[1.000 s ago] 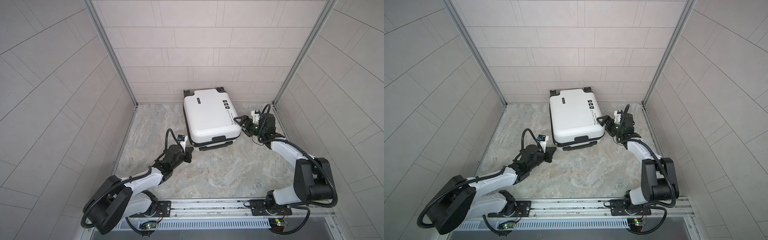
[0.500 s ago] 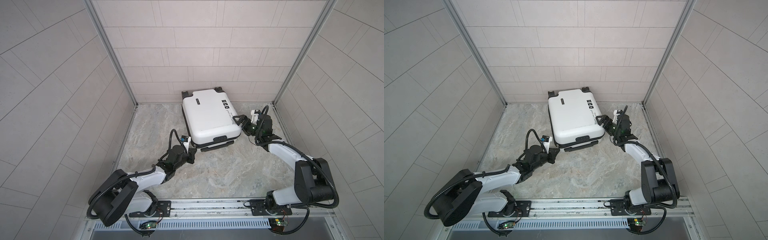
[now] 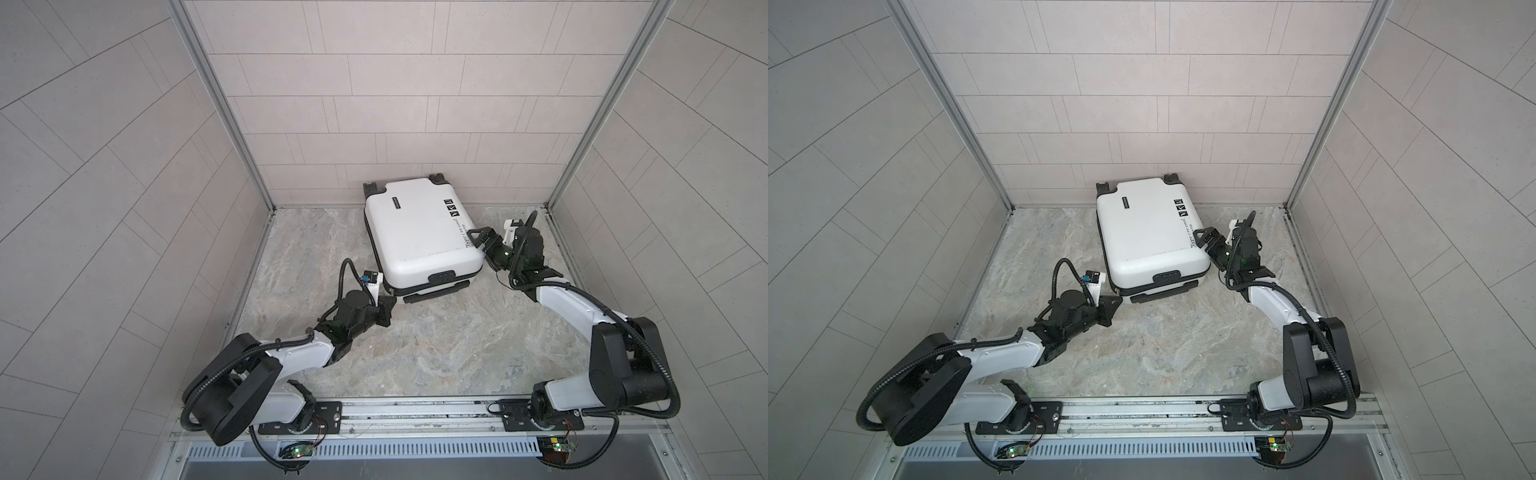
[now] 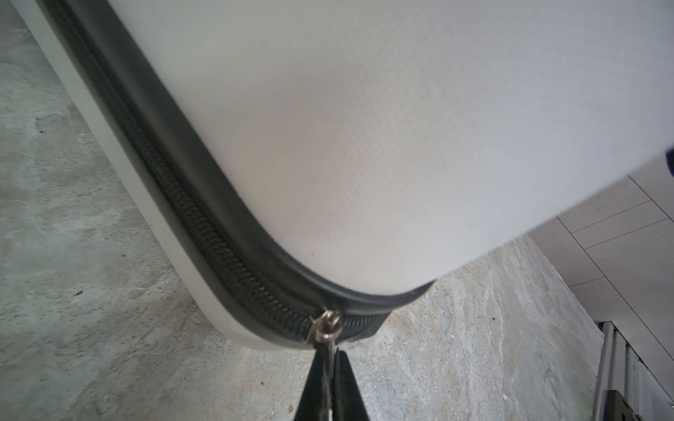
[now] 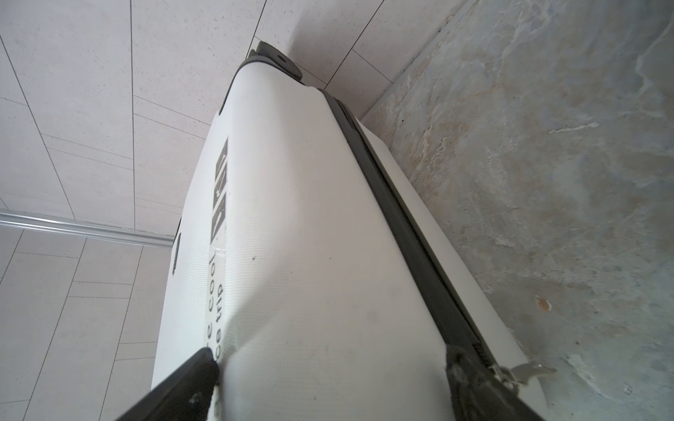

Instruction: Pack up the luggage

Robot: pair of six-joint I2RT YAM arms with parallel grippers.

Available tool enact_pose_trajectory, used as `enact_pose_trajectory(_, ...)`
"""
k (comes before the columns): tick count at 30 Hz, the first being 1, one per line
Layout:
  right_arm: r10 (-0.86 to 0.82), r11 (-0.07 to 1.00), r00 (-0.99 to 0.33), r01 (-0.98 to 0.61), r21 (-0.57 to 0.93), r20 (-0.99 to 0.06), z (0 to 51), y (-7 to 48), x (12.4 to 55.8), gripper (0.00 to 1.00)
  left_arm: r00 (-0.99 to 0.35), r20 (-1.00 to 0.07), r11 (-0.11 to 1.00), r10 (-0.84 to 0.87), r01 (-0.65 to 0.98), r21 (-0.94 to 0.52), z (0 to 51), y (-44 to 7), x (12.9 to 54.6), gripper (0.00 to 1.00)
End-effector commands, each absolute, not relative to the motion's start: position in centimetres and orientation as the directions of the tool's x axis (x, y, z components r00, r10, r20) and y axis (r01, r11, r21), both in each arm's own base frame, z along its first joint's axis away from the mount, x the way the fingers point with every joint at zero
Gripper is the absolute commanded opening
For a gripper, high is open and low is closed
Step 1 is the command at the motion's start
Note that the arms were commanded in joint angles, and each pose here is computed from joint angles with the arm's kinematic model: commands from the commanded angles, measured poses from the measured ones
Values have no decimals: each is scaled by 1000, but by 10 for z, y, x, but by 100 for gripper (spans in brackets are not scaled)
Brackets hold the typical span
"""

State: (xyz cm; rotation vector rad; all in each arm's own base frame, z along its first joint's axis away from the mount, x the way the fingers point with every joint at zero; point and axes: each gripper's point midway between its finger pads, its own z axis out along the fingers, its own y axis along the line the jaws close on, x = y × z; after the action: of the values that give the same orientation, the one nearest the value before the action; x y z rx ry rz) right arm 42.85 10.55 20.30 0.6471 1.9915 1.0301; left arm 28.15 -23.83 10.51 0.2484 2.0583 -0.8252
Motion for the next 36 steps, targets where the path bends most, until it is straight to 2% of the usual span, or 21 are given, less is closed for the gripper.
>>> enact_pose_trajectory(1,626,392,-702,-94,915,-340,263,172,399,99,-438,-874,594,-210,653,-470,184,-277,280,0)
enact_pose_trajectory(10,631,389,-692,-109,915,-351,277,177,401,99,-402,-886,627,-232,634,-452,186,-268,283,0)
enact_pose_trajectory(14,629,426,-699,-56,903,-340,255,171,397,100,-371,-893,655,-253,614,-441,182,-260,286,0)
enact_pose_trajectory(24,651,435,-710,59,899,-268,205,151,383,100,-309,-912,666,-269,624,-408,177,-258,290,0)
enact_pose_trajectory(36,719,328,-678,139,934,-152,181,134,369,100,-298,-925,681,-236,628,-376,170,-255,287,0)
